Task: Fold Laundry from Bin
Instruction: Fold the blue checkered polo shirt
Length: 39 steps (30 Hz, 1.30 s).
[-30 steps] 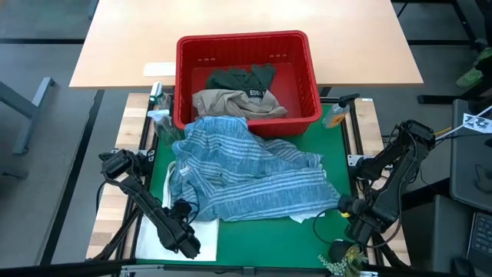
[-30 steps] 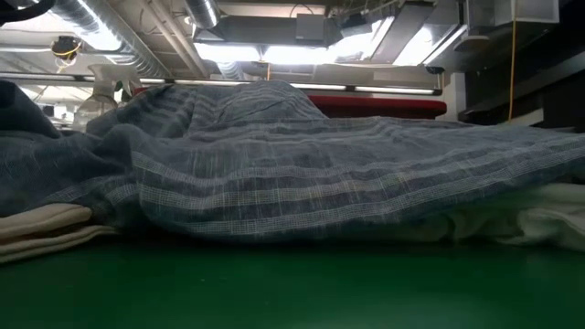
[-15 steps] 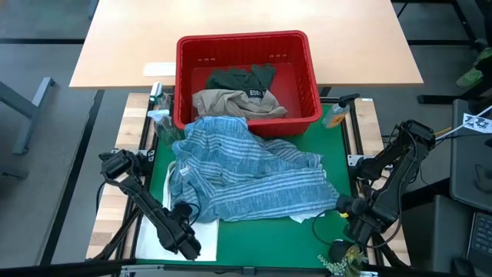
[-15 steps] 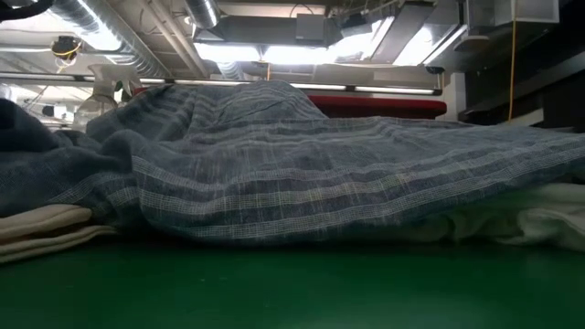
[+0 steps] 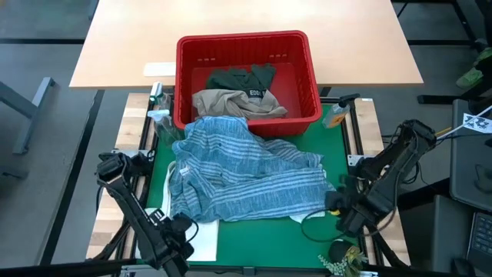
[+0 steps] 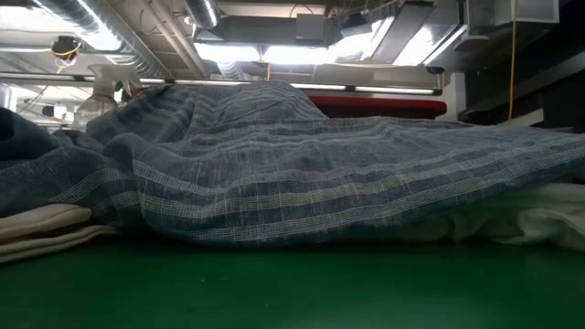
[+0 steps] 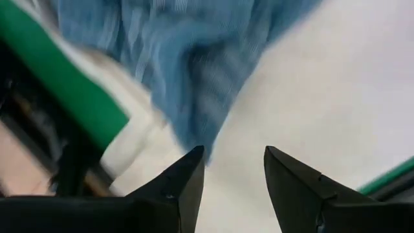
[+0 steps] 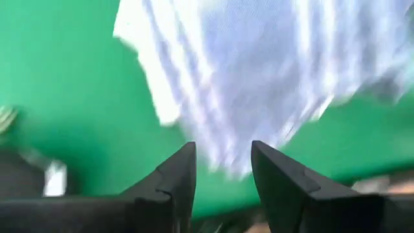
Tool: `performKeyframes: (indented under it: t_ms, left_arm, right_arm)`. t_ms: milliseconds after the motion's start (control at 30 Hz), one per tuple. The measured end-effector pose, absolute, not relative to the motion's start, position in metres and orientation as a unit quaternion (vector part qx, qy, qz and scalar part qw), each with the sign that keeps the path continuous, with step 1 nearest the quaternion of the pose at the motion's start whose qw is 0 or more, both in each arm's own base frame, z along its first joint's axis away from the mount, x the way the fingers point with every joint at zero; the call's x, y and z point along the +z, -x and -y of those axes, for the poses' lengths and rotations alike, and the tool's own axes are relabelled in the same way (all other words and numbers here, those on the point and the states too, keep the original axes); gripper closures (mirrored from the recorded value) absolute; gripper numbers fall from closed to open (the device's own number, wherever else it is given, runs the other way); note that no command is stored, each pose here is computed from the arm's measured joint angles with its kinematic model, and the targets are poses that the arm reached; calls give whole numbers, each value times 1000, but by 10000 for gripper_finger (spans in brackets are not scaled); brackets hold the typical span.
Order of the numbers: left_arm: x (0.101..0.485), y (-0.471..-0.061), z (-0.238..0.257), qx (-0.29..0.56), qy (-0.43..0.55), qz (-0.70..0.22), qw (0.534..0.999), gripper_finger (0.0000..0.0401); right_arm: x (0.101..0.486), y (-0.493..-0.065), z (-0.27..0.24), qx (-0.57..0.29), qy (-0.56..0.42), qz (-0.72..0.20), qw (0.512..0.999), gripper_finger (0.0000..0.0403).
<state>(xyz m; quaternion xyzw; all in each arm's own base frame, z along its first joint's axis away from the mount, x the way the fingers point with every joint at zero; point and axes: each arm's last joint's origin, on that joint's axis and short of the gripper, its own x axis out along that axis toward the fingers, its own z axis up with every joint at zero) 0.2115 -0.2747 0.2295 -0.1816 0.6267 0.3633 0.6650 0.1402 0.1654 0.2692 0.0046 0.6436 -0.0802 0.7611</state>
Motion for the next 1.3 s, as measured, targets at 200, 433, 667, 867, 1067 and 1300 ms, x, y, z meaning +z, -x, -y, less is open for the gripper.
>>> performKeyframes:
  t_ms: [200, 433, 667, 867, 1067, 1300]
  left_arm:
    - [232, -222, 275, 364, 189, -524, 746, 246]
    - [232, -235, 271, 362, 199, -464, 784, 246]
    - [232, -240, 268, 365, 207, -458, 784, 246]
    - [232, -240, 268, 364, 207, -456, 786, 246]
    - [232, -241, 268, 364, 208, -455, 786, 246]
    - [232, -241, 268, 363, 209, -455, 786, 246]
  right_arm:
    - [271, -177, -139, -87, 47, -592, 800, 255]
    - [273, -213, -102, -77, 78, -569, 815, 255]
    - [274, -231, -77, -49, 87, -564, 820, 255]
    - [271, -239, -66, -40, 63, -576, 814, 255]
    - [258, -248, -69, -16, 84, -587, 805, 255]
    - [245, -255, -69, -36, 118, -598, 792, 256]
